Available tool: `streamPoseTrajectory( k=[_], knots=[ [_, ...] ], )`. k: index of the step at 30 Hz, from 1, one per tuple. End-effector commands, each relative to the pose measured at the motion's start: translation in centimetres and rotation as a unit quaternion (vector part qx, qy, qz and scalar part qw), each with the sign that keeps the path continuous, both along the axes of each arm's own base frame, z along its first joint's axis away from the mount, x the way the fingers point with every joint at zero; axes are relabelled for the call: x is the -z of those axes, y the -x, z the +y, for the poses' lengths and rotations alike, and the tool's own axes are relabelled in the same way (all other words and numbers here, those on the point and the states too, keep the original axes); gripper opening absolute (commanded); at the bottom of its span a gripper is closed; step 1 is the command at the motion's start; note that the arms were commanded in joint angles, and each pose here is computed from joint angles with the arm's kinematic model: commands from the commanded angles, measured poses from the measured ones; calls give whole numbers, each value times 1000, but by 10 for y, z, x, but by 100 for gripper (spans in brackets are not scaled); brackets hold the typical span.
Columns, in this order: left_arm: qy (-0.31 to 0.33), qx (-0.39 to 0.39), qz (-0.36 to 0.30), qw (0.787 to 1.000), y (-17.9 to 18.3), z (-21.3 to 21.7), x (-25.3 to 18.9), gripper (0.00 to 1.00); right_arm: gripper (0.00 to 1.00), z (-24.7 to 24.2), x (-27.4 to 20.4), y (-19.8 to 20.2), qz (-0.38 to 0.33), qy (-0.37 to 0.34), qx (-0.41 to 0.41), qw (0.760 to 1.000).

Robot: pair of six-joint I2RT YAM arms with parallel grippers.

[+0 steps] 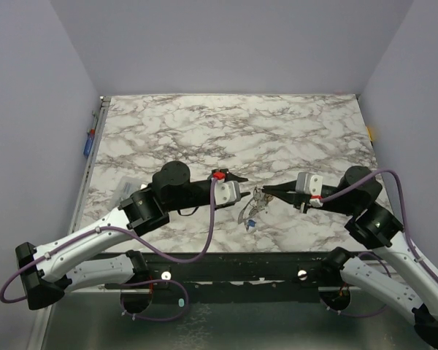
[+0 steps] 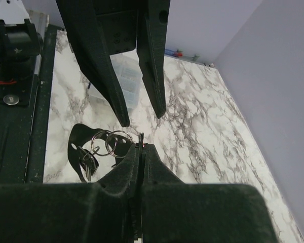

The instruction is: Put the keys on the keyring

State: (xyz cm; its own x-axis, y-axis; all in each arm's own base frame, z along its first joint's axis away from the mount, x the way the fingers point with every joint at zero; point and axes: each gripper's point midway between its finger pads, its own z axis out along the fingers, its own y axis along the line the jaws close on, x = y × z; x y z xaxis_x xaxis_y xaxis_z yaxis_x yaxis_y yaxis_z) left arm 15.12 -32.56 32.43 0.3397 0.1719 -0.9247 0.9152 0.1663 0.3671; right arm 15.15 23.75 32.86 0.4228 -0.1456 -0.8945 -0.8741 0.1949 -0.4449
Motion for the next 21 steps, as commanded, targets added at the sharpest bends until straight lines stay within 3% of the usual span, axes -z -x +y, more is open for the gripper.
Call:
streamPoseTrajectory(
  k=[1, 21],
  knots=[
    [24, 16, -12, 1000, 2, -8, -9, 38, 1, -1, -34, 13, -27, -38, -21, 999],
    [38, 86, -17, 995, 21, -21, -11, 28, 1, -2, -39, 14, -36, -49, -19, 998]
  ],
)
